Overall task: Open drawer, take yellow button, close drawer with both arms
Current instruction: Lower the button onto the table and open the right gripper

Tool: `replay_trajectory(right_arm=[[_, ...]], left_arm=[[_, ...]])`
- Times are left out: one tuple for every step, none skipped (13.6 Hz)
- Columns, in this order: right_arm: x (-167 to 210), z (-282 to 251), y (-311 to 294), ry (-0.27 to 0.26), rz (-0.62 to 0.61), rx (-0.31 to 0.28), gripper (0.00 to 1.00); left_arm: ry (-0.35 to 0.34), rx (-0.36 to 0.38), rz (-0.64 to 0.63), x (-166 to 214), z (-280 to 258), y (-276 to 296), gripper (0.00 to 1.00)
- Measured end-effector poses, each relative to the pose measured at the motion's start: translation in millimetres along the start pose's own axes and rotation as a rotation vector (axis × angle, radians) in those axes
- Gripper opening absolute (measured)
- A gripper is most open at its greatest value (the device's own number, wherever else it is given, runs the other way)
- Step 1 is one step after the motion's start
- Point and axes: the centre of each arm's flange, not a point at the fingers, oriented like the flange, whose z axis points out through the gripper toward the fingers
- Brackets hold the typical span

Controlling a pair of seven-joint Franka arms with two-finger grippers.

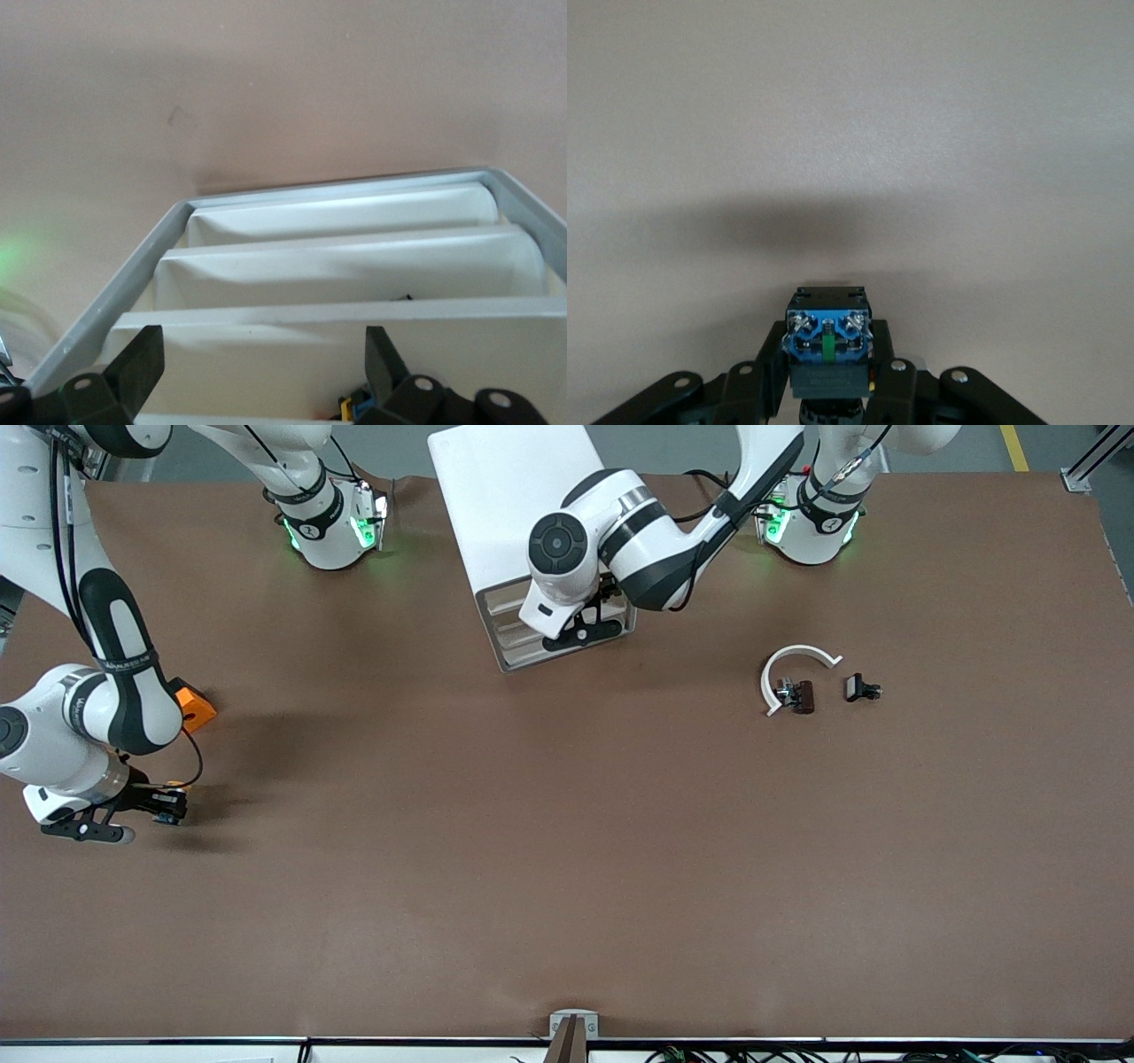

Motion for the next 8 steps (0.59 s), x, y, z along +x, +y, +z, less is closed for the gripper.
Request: replay_trajectory(right_arm=[[2.4,2.1,-1.6,0.002,0.002,0.004,0.41],[4.5,4.2,-3.2,0.003,0.004,0.008,0.41],[6.5,5.7,-5.0,0.005,0.005,0.013,0.41],[8.5,6.6,-7.9,0.007,0.004,0.017,0.41],[10.2,7.8,-11.5,0.007,0.001,0.022,0.41],[11.6,9.1,-15.4,0.008,-0.002,0.027,0.41],[12.5,9.9,-18.6,0.008,-0.005,0.031,0.41],[12.9,10.5,-20.9,0.008,-0.006,0.034,0.41]], left_arm=[[0.001,0.002,0.005,-3.0,1.1,1.3,1.00],[0.004,0.005,0.008,-3.8,1.7,1.7,1.00],[0.006,0.007,0.009,-4.1,2.3,1.7,1.00],[0.008,0.008,0.010,-4.5,2.5,1.9,1.00],[0.012,0.010,0.012,-5.1,2.5,2.2,1.00],[0.017,0.011,0.015,-5.8,2.3,2.4,1.00],[0.022,0.013,0.018,-6.6,2.2,2.6,1.00],[0.026,0.014,0.019,-7.1,2.1,2.8,1.00]])
